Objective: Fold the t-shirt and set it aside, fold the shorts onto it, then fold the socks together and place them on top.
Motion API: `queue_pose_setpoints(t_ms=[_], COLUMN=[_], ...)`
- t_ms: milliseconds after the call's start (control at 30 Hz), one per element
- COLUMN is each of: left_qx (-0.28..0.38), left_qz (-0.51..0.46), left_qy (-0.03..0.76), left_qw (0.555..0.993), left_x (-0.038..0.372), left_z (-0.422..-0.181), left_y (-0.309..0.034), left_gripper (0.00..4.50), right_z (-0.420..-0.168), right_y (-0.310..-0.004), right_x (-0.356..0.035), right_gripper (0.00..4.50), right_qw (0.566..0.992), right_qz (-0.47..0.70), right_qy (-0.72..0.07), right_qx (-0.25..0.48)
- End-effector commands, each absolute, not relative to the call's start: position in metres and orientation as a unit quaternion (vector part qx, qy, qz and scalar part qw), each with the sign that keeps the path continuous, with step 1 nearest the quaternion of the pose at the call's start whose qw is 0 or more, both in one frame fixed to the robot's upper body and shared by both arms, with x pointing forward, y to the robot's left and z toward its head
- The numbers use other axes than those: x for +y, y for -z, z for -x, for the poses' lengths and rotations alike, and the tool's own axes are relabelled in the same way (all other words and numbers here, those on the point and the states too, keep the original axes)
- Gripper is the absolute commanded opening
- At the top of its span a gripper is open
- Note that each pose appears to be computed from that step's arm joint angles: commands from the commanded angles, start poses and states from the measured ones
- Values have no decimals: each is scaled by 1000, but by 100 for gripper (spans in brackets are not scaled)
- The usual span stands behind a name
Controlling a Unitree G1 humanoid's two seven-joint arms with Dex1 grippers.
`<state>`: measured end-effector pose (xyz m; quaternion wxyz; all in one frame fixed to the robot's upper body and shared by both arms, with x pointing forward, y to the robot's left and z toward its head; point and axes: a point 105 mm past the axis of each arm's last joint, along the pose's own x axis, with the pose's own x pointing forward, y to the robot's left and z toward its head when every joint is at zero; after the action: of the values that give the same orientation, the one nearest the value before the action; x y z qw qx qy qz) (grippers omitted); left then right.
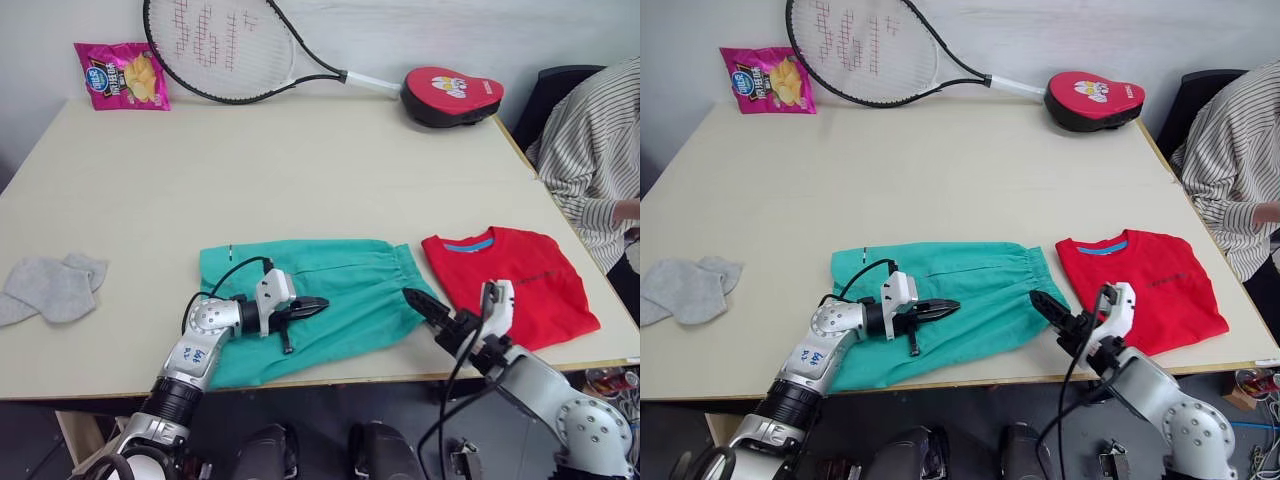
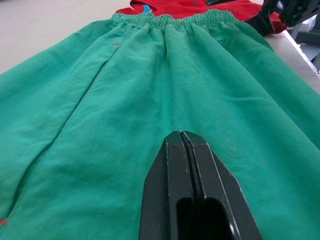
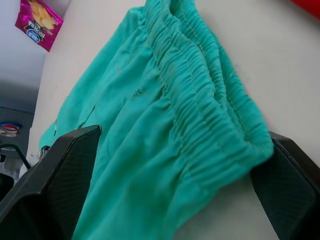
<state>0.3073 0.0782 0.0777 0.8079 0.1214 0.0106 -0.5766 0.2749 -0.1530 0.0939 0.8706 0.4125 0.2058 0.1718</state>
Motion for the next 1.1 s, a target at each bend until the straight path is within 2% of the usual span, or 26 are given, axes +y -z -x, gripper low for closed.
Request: queue_pose_setpoints(t_ms=[33,200,300,367,400,533,667,733,800,900,1000,1100], left_qx=[39,24,0,-14,-19,-33,-1,12,13,19,22,30], left_qz=[-113,-89,-75,-65,-60,-27,-54,-56,-52,-44,-40,-46], left_qy=[576,565,553,543,540,514,491,486,485,476,472,469], left_qw=[809,820,830,837,840,857,869,872,873,878,880,881], left_x=[81,81,83,85,85,87,96,99,101,103,100,99], left_z=[-306,-312,-317,-320,-321,-329,-331,-330,-328,-327,-328,-331], left_y=[-62,-72,-89,-102,-106,-130,-124,-118,-116,-113,-109,-102], left_gripper=[0,0,0,0,0,0,0,0,0,0,0,0], right_z=[-283,-299,-302,-304,-304,-305,-303,-302,-300,-297,-301,-309], right_y=[-72,-86,-110,-126,-133,-158,-188,-201,-207,-210,-194,-179], right_x=[-134,-130,-132,-138,-141,-160,-193,-192,-184,-151,-109,-84], right_gripper=[357,185,73,20,7,7,7,7,7,7,7,7], right_qw=[867,893,905,912,915,931,959,964,969,968,963,964], right_qz=[-404,-373,-361,-350,-347,-310,-222,-184,-136,-74,-28,-33], right_qy=[-175,-191,-204,-204,-204,-189,-142,-151,-167,-215,-263,-264], right_qx=[232,164,99,56,40,-28,-101,-121,-122,-104,-57,-32])
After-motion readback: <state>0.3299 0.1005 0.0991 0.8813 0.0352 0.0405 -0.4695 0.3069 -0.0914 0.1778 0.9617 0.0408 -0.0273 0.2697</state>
